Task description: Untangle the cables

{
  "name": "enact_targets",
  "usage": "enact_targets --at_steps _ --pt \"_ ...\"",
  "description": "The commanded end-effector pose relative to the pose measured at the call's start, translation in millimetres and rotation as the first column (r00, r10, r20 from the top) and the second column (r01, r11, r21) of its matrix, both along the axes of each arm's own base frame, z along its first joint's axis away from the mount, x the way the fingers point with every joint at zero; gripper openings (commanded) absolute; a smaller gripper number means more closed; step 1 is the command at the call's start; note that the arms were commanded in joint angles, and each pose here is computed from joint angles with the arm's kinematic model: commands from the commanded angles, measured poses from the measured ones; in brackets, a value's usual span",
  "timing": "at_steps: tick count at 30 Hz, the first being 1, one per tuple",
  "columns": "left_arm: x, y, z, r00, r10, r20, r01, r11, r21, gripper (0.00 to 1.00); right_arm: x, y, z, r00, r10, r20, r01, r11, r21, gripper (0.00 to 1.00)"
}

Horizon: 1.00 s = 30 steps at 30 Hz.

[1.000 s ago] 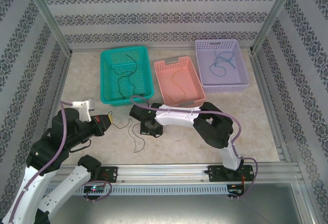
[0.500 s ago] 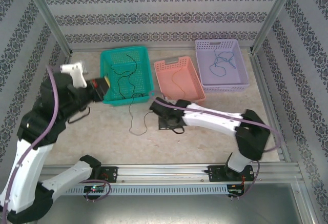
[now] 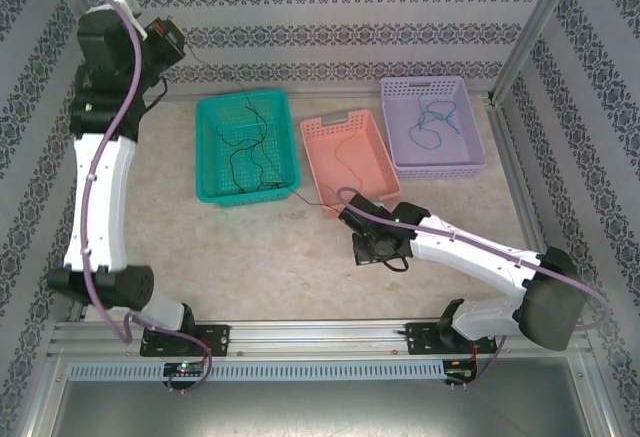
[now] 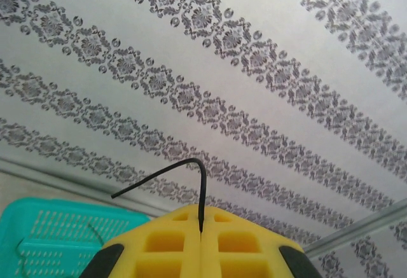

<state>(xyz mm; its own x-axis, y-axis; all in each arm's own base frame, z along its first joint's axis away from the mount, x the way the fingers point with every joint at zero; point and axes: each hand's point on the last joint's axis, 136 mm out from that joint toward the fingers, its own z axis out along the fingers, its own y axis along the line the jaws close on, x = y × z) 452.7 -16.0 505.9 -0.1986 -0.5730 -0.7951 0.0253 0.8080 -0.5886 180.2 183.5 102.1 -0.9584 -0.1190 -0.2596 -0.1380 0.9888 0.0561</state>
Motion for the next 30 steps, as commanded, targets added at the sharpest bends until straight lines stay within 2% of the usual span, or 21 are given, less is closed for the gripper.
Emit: enact_targets --at_steps 1,4,8,13,17,23,30 --pt "24.0 2.2 35.2 0.991 -0.051 0.126 0.06 0.996 -0.072 0.0 -14.1 -1.8 -0.8 0.995 0.093 -0.039 -0.094 0.996 -0.014 0.0" --pt "54.3 5.3 29.2 0.99 -0.079 0.118 0.088 0.993 -0.081 0.0 -12.9 8.2 10.2 0.987 0.162 0.002 -0.162 0.987 0.004 0.0" --pt "86.3 -4.2 -2.4 0.986 -0.157 0.055 0.16 0.985 -0.064 0.0 7.5 38.3 51.9 0.952 0.257 0.167 -0.273 0.959 0.078 0.0" --pt "104.7 -14.0 -36.9 0.973 -0.23 0.028 0.232 0.971 -0.053 0.0 41.6 88.8 115.6 0.878 0.333 0.343 -0.399 0.905 0.145 0.0" --pt "112.7 -26.2 -63.7 0.951 -0.308 -0.011 0.307 0.949 -0.073 0.0 67.4 134.8 154.6 0.829 0.365 0.424 -0.478 0.855 0.199 0.0" --pt "127.5 -17.8 -124.0 0.945 -0.279 -0.168 0.279 0.96 -0.025 0.0 108.5 192.5 166.7 0.821 0.372 0.433 -0.513 0.814 0.273 0.0" --pt "134.1 -1.9 -196.8 0.912 -0.187 -0.364 0.2 0.98 -0.002 0.0 149.0 235.0 126.9 0.852 0.373 0.367 -0.49 0.815 0.309 0.0"
